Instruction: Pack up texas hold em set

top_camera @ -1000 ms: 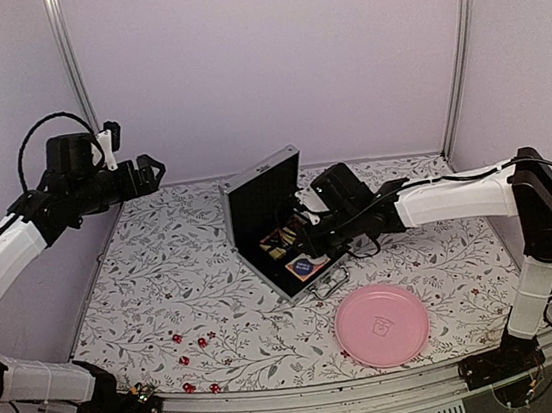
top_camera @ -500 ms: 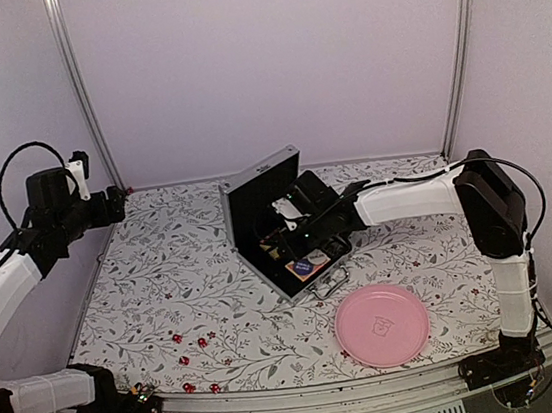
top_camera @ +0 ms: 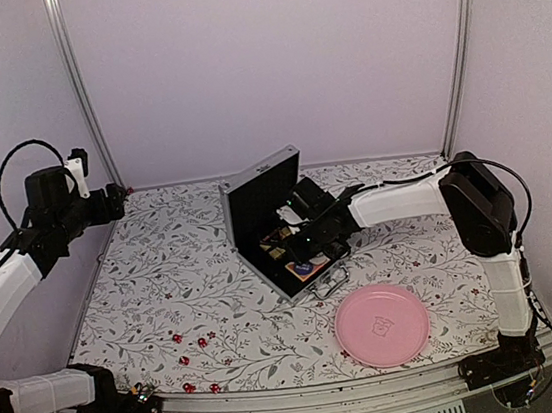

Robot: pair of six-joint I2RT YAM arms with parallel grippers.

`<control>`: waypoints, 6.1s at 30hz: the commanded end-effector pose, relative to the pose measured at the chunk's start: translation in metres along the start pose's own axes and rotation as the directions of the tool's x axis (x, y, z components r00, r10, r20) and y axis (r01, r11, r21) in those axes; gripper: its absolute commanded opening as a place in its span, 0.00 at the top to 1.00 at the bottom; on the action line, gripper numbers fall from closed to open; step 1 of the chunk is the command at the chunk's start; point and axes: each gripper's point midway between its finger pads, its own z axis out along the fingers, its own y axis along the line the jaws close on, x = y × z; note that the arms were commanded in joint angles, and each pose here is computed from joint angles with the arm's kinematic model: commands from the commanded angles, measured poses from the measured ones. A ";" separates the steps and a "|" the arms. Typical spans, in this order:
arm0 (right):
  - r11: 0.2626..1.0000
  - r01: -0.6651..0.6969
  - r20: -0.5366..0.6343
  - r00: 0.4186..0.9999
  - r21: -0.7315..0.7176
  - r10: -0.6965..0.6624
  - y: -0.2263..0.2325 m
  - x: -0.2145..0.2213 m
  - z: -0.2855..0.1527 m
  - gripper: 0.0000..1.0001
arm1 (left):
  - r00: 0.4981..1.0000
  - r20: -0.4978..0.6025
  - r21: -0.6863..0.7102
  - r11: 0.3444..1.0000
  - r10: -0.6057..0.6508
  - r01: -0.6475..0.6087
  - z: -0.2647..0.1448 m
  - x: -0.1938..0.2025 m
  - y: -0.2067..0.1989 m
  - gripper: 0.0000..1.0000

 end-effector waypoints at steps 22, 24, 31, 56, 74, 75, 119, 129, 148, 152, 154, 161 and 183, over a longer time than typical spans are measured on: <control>0.986 -0.005 0.018 1.000 0.169 0.002 -0.052 -0.013 0.012 0.96 | 1.000 -0.002 0.017 1.000 0.006 -0.006 0.005 0.003 -0.002 0.03; 0.985 -0.004 0.013 1.000 0.172 0.001 -0.053 -0.011 0.014 0.96 | 1.000 -0.005 0.017 1.000 0.006 -0.006 0.005 0.003 -0.002 0.03; 0.981 0.002 -0.010 1.000 0.192 0.000 -0.057 -0.004 0.019 0.94 | 1.000 -0.010 0.019 1.000 0.008 -0.008 0.007 0.005 -0.002 0.03; 0.990 -0.025 0.113 0.994 0.140 0.009 -0.041 -0.056 -0.020 0.60 | 1.000 -0.017 0.029 1.000 0.009 -0.009 0.008 0.006 -0.004 0.03; 0.977 -0.015 0.252 0.965 -0.212 0.069 0.071 -0.041 -0.130 0.53 | 1.000 -0.020 -0.008 1.000 0.006 -0.006 0.009 0.007 0.002 0.03; 0.969 -0.012 0.251 0.965 -0.248 0.077 0.085 -0.033 -0.133 0.53 | 1.000 -0.021 -0.008 1.000 0.005 -0.005 0.009 0.007 0.002 0.03; 0.958 0.266 -0.058 0.960 -0.108 -0.273 0.315 0.149 -0.011 0.58 | 1.000 -0.023 0.011 1.000 -0.005 0.006 0.008 0.010 -0.002 0.04; 0.956 0.274 -0.061 0.958 -0.102 -0.281 0.315 0.151 -0.005 0.64 | 1.000 -0.022 0.016 1.000 -0.006 0.006 0.008 0.010 -0.002 0.04; 0.954 0.278 0.005 0.960 -0.113 -0.279 0.326 0.129 -0.017 0.96 | 1.000 -0.028 0.000 1.000 0.000 0.000 0.009 0.012 0.000 0.04; 0.956 0.268 0.075 0.963 -0.123 -0.260 0.327 0.097 -0.039 0.97 | 1.000 -0.030 -0.004 1.000 0.001 -0.001 0.009 0.013 0.001 0.04; 0.958 0.255 0.127 0.963 -0.131 -0.239 0.324 0.070 -0.062 0.97 | 1.000 -0.031 -0.004 1.000 0.000 -0.001 0.009 0.013 0.001 0.04; 0.977 0.181 0.220 0.963 -0.112 -0.154 0.248 0.001 -0.098 0.97 | 0.999 -0.037 -0.040 0.999 0.011 -0.013 0.011 0.015 0.007 0.04; 0.991 -0.110 0.216 0.969 -0.075 0.124 0.016 -0.049 -0.075 0.97 | 0.997 -0.080 -0.066 0.997 0.020 -0.026 0.023 0.029 0.010 0.03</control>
